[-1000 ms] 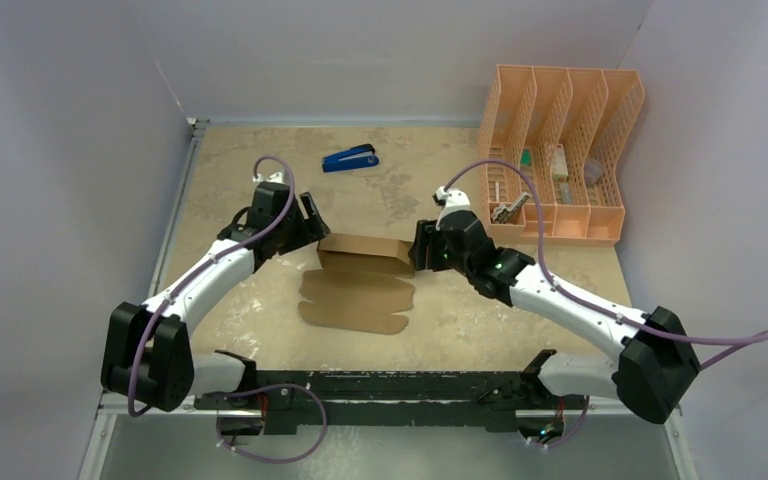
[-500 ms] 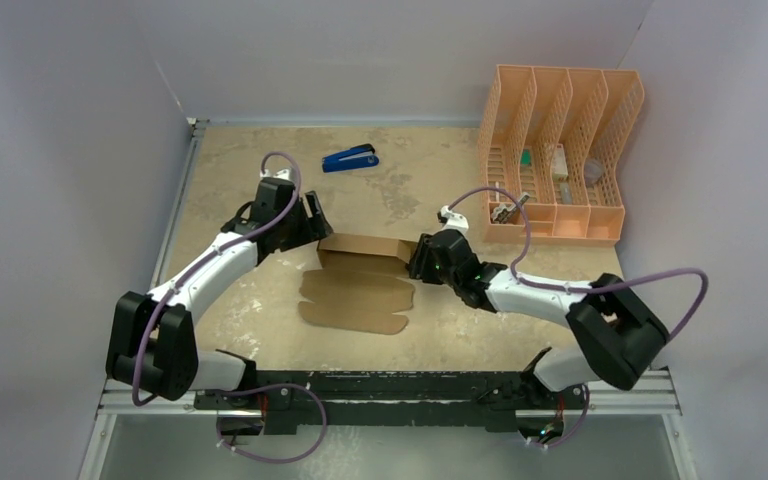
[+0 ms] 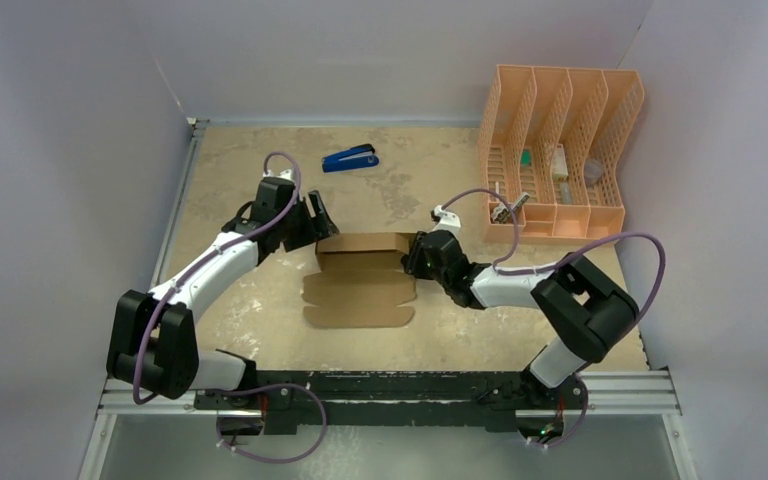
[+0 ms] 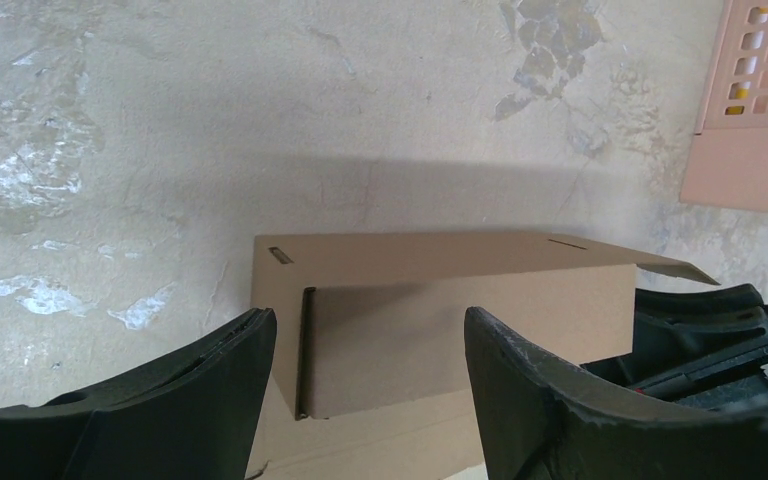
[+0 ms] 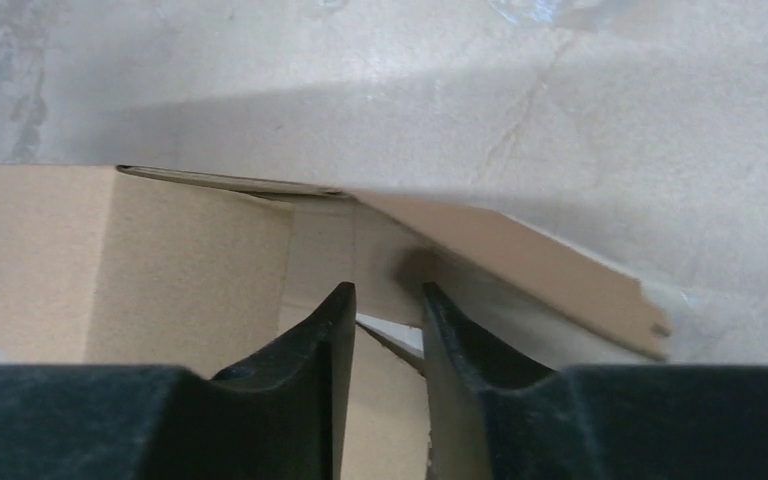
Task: Fold the paper box
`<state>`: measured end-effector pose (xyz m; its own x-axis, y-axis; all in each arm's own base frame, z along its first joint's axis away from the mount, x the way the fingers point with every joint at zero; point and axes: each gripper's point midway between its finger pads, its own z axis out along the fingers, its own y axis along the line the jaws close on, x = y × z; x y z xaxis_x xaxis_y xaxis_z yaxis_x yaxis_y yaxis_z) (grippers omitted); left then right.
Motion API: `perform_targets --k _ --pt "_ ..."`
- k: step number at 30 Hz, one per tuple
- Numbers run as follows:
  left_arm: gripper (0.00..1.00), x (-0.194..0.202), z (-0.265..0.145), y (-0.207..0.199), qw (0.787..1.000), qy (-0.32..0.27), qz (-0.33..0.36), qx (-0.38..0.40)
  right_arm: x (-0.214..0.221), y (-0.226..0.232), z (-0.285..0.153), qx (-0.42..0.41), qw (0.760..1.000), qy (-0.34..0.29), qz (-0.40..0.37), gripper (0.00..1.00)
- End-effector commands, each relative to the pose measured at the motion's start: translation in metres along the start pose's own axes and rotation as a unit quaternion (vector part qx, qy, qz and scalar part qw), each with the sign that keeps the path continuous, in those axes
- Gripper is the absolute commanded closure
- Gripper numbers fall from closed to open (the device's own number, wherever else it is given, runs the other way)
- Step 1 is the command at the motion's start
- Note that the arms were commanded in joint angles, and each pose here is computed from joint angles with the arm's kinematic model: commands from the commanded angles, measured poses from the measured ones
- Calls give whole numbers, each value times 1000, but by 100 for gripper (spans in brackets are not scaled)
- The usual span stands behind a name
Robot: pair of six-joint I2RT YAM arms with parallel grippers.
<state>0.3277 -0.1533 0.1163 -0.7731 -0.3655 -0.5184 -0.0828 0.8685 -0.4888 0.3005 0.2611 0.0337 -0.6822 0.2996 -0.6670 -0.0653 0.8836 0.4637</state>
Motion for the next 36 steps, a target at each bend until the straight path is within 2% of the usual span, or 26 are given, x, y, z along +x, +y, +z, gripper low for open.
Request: perform_targets --k 1,4,9,13,17,24,29,36 --pt "31 -8 -3 -12 999 -17 -18 31 -25 32 5 -66 997 -43 -14 71" --pt "31 -8 -3 -15 999 -18 -26 37 -28 41 3 -97 993 -55 -37 80" --pt "32 -7 -4 -15 998 -20 -34 42 -31 48 -3 -125 989 -66 -48 85" --pt "32 -12 -9 -12 999 -32 -31 30 -28 19 -5 -53 996 -63 -33 75" --pt "32 -19 -14 -11 998 -47 -30 20 -21 10 -8 -52 996 -64 -45 68" --pt "31 -25 -18 -4 998 -53 -18 -6 -13 -11 -12 -25 997 -68 -40 64" --pt "31 -29 -23 0 998 -57 -9 -16 -13 -9 -17 -51 995 -89 -13 61" --pt "30 -20 -15 3 999 -29 -1 -16 -11 2 -7 -83 992 -94 27 59"
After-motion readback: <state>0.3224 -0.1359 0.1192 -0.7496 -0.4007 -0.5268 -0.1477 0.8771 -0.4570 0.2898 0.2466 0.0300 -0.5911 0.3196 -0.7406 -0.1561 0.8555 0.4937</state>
